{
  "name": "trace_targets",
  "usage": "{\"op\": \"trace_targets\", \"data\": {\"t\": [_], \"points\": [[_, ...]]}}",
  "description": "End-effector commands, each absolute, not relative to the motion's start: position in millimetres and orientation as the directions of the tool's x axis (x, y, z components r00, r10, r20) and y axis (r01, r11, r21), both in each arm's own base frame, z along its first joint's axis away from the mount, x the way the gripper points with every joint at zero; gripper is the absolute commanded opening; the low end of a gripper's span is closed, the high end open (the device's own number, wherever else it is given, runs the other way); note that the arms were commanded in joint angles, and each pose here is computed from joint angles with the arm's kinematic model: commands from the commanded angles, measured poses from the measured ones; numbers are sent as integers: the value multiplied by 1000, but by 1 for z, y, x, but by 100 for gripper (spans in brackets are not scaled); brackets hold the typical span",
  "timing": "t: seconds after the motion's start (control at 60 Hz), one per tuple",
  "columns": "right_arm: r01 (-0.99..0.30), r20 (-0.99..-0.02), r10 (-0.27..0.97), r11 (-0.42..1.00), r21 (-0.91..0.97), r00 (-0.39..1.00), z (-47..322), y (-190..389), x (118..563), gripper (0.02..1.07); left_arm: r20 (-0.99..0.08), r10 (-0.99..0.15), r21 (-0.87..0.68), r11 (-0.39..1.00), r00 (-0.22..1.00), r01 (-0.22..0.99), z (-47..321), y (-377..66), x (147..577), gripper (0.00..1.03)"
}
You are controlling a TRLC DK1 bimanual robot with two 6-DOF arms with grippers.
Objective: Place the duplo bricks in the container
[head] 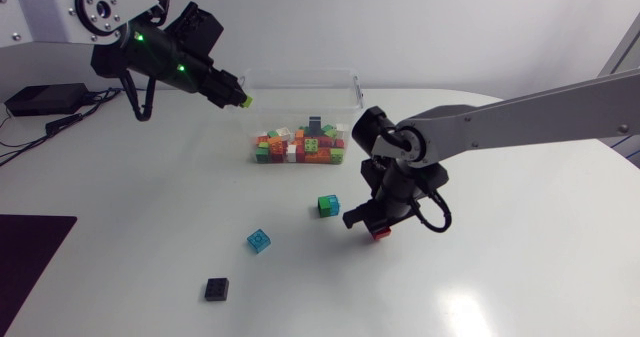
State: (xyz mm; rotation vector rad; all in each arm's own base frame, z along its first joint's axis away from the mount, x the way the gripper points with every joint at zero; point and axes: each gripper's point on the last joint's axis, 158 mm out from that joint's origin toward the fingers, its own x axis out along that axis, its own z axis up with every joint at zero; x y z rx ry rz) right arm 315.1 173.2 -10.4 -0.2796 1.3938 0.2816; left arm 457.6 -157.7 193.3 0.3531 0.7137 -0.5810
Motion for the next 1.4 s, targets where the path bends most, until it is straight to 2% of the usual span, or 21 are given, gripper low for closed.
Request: {"op": "trace_targets", "data": {"t": [0.0,0.217,0.683,0.733,0.75,0.767,0.783,0.8,0.817,0.967,1.117,1.383], "points": [[-356,-970,64,934,-24,234,23,177,337,32,-670,-386,74,815,634,575,201,-163,479,39],[-351,-941,109,936,-11,320,72,185,365,32,-604,-396,37,853,691,521,210,-170,518,39],[-360,-850,199,933,12,488,144,210,413,32,-507,-393,7,888,767,459,218,-183,572,43],[-361,-836,209,932,14,507,153,214,419,32,-490,-381,11,897,784,443,218,-183,580,55],[-364,-826,217,931,16,520,158,217,423,32,-483,-369,20,902,794,432,218,-183,583,68],[-364,-821,221,931,17,527,162,218,425,32,-480,-367,25,902,797,430,218,-184,584,75],[-365,-810,228,931,18,540,167,220,429,32,-472,-368,27,902,801,430,218,-184,584,91],[-367,-805,232,930,19,546,170,222,431,32,-471,-368,26,903,802,429,218,-185,585,98],[-369,-798,237,929,20,554,173,224,433,32,-471,-368,26,903,802,429,217,-184,584,99],[-368,-735,262,930,18,625,193,235,457,32,-459,-359,37,906,812,422,232,-173,568,99],[-374,-673,284,927,11,683,204,246,479,32,-452,-352,104,892,820,440,253,-154,523,99],[-375,-599,300,927,-1,743,203,269,515,32,-529,-403,191,801,747,568,234,-140,426,99]]}}
